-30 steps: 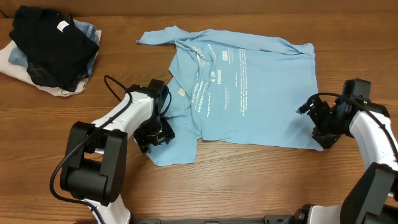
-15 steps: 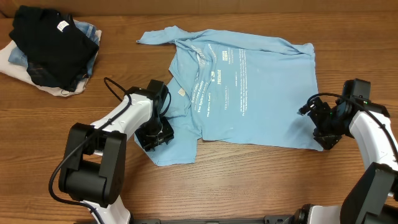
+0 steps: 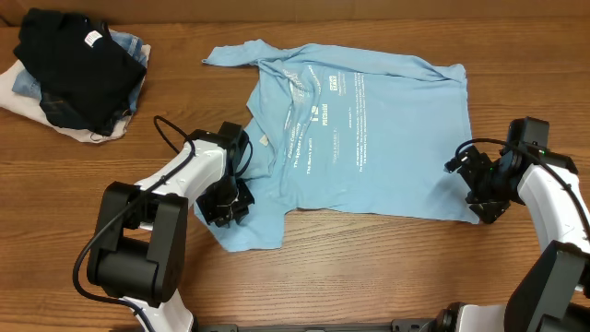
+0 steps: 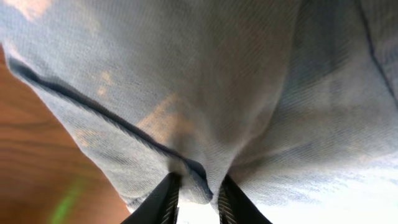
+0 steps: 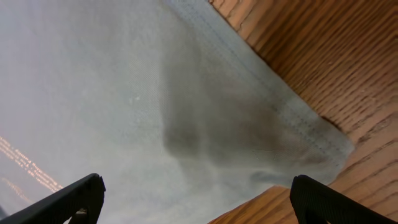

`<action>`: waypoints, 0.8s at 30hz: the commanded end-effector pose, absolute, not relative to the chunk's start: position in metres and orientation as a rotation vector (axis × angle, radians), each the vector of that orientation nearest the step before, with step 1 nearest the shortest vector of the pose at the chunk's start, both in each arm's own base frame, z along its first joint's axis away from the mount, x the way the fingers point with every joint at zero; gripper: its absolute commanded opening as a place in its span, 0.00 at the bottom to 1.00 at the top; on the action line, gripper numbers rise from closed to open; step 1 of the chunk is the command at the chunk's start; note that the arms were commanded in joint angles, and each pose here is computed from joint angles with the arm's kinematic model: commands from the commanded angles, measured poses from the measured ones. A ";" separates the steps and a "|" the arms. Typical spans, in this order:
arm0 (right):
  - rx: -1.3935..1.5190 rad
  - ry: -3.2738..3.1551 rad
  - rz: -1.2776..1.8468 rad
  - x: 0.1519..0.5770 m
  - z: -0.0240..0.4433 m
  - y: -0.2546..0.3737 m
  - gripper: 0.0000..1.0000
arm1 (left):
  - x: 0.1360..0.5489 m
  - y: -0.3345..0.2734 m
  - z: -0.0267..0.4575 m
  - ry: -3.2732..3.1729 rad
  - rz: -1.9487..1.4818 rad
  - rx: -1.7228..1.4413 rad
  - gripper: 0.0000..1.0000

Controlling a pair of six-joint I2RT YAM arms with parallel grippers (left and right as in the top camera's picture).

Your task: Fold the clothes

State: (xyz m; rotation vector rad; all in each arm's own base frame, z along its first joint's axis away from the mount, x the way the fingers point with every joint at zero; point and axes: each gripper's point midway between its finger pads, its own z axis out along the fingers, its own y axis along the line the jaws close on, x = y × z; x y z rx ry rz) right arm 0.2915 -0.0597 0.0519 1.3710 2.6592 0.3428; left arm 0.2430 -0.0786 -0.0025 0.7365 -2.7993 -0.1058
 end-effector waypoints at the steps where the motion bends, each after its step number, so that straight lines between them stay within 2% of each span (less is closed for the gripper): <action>1: 1.442 2.625 0.253 0.288 0.049 -0.069 1.00 | 0.230 -0.059 -0.010 -2.775 -0.241 0.714 0.34; 3: 1.441 2.618 0.249 0.290 0.049 -0.070 1.00 | 0.230 -0.059 -0.010 -2.776 -0.241 0.701 0.41; 5: 1.440 2.618 0.248 0.290 0.049 -0.070 1.00 | 0.230 -0.059 -0.010 -2.777 -0.241 0.696 0.44; 18: 1.434 2.600 0.158 0.289 0.049 -0.081 1.00 | 0.230 -0.046 -0.008 -2.797 -0.338 0.648 0.45; 21: 1.427 2.590 0.161 0.292 0.049 -0.082 1.00 | 0.238 -0.048 -0.008 -2.832 -0.312 0.600 0.56; 22: 1.426 2.588 0.162 0.293 0.049 -0.082 1.00 | 0.240 -0.049 -0.007 -2.839 -0.308 0.590 0.65; 24: 1.424 2.585 0.162 0.294 0.049 -0.083 1.00 | 0.244 -0.050 -0.005 -2.852 -0.297 0.566 0.90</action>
